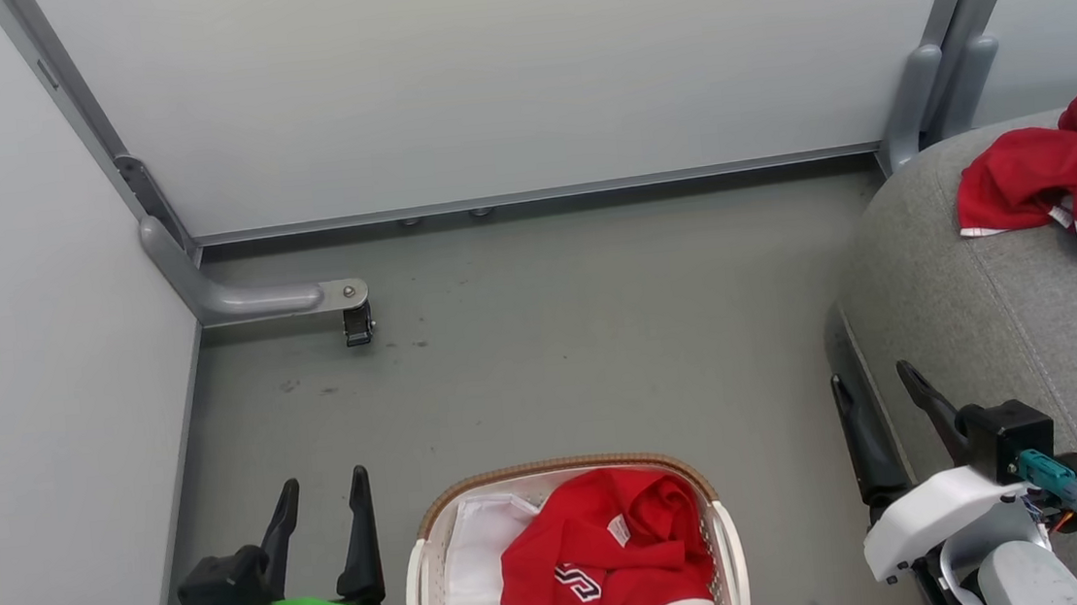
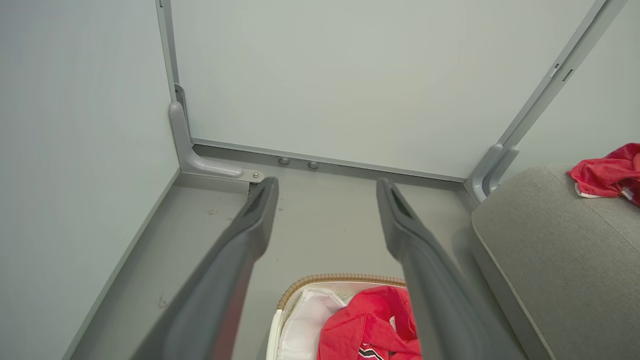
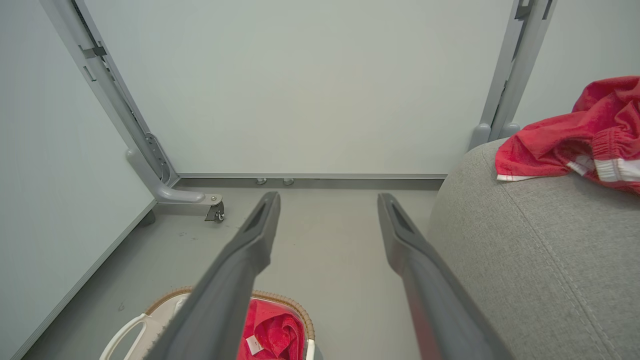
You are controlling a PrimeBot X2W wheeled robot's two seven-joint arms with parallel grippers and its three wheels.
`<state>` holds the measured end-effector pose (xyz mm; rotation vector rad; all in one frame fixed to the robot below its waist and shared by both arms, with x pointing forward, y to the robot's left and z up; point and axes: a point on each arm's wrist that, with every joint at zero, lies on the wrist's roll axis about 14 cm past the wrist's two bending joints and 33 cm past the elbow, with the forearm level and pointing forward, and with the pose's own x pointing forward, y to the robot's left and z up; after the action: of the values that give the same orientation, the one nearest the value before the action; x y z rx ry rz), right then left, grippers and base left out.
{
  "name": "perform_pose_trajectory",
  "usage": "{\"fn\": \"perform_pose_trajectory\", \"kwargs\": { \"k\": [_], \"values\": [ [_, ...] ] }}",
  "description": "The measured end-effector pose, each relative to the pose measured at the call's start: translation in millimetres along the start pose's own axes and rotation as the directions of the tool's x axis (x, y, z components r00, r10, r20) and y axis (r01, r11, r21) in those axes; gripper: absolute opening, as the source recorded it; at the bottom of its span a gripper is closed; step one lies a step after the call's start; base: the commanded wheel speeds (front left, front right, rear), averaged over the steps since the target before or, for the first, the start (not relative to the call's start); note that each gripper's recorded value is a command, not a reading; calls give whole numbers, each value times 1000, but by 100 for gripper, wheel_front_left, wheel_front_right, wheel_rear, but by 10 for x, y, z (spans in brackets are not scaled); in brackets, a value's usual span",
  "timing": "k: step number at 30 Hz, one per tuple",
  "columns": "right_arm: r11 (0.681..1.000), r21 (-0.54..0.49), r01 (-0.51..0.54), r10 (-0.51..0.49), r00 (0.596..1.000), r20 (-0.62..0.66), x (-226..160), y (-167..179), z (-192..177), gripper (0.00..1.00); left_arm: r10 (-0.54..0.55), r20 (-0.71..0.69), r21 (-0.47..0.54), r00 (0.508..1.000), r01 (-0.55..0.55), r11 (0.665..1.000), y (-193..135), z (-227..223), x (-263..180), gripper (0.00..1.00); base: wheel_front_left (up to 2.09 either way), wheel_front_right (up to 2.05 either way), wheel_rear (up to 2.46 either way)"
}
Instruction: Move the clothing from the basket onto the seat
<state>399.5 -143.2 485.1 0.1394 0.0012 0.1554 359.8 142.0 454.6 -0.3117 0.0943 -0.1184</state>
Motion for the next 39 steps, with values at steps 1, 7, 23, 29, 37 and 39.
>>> {"fn": "perform_pose_trajectory", "kwargs": {
  "k": [1, 7, 23, 29, 37, 39],
  "values": [
    [1000, 2, 0, 0, 1000, 0, -2, 0, -1, 100, -1, 0, 0, 1000, 1, 1000, -3, 0, 0, 100, 0, 0, 0],
    [1000, 7, -1, 1, 1000, -3, -7, 7, -11, 100, -2, 0, -2, 1000, 2, 1000, -8, -1, 2, 100, 0, 0, 0],
    [1000, 15, 4, -3, 1000, -10, -23, -3, -33, 100, -6, -4, -2, 1000, 6, 1000, -19, -13, 10, 100, 0, 0, 0],
    [1000, 15, 12, -12, 1000, -9, -32, -32, -32, 100, -19, -11, 5, 1000, 19, 1000, -56, -32, 27, 100, 0, 0, 0],
    [999, -3, 50, -50, 999, 12, 66, -189, 27, 100, -110, -44, 53, 993, 112, 992, -304, -103, 241, 100, 0, 0, 0],
    [998, -7, 63, -63, 998, 27, 134, -245, 73, 100, -144, -64, 71, 987, 149, 986, -398, -152, 334, 100, 0, 0, 0]
  ]
}}
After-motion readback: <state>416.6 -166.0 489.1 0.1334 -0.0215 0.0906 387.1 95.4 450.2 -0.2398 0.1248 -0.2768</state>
